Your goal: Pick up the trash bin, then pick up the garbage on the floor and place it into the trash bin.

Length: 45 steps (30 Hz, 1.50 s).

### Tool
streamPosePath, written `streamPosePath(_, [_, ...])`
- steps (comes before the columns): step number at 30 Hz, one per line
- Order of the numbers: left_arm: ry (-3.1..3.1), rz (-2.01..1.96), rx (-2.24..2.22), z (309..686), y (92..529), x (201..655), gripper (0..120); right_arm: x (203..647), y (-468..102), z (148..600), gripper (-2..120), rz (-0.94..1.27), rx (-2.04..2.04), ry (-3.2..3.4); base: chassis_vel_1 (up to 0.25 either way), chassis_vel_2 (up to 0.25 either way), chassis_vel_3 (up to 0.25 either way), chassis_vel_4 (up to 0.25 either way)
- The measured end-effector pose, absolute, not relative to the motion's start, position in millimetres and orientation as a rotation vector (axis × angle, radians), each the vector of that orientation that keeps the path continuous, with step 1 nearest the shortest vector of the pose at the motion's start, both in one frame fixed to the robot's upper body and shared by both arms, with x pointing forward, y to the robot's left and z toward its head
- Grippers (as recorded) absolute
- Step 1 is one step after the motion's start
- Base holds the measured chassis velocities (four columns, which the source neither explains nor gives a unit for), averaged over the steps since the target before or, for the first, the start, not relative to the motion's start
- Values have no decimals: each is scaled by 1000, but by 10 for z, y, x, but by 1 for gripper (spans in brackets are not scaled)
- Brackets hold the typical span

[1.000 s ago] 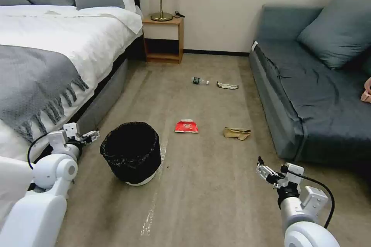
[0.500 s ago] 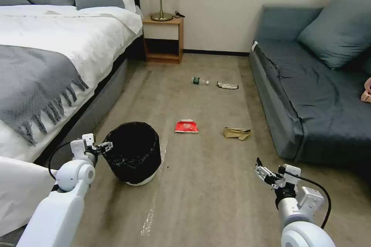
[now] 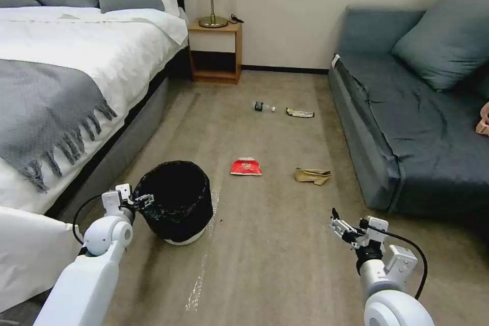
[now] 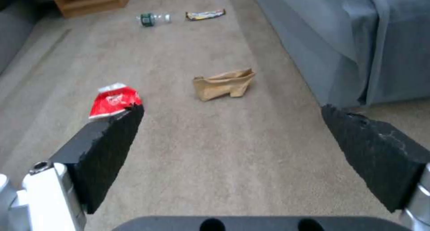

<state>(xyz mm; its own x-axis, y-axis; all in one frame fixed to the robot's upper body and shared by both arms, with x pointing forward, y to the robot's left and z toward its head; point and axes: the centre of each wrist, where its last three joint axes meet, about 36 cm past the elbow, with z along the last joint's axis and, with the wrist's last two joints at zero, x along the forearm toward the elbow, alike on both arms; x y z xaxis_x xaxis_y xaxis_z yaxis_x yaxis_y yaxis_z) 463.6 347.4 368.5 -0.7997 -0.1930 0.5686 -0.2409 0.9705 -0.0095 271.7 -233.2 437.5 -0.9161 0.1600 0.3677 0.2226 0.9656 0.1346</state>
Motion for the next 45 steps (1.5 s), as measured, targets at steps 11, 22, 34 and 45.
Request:
streamPosePath(11, [-2485,160,273,3666,3418,4680,74,2670,-2312,4415,100,-255,-264,-2751,0,0,0,0])
streamPosePath(22, [-2417,317,243,3698,3499,4663,37,2664,-2263,4457,100,-262,-231,-2734,0,0,0,0])
streamPosePath(34, [-2359,409,276,3813,3661,4655,4,2645,-2205,4434,100,-270,-215,-2716,0,0,0,0])
streamPosePath(45, [-2387,366,312,3884,3740,4599,4,2642,-2175,4394,100,-271,-213,-2704,0,0,0,0])
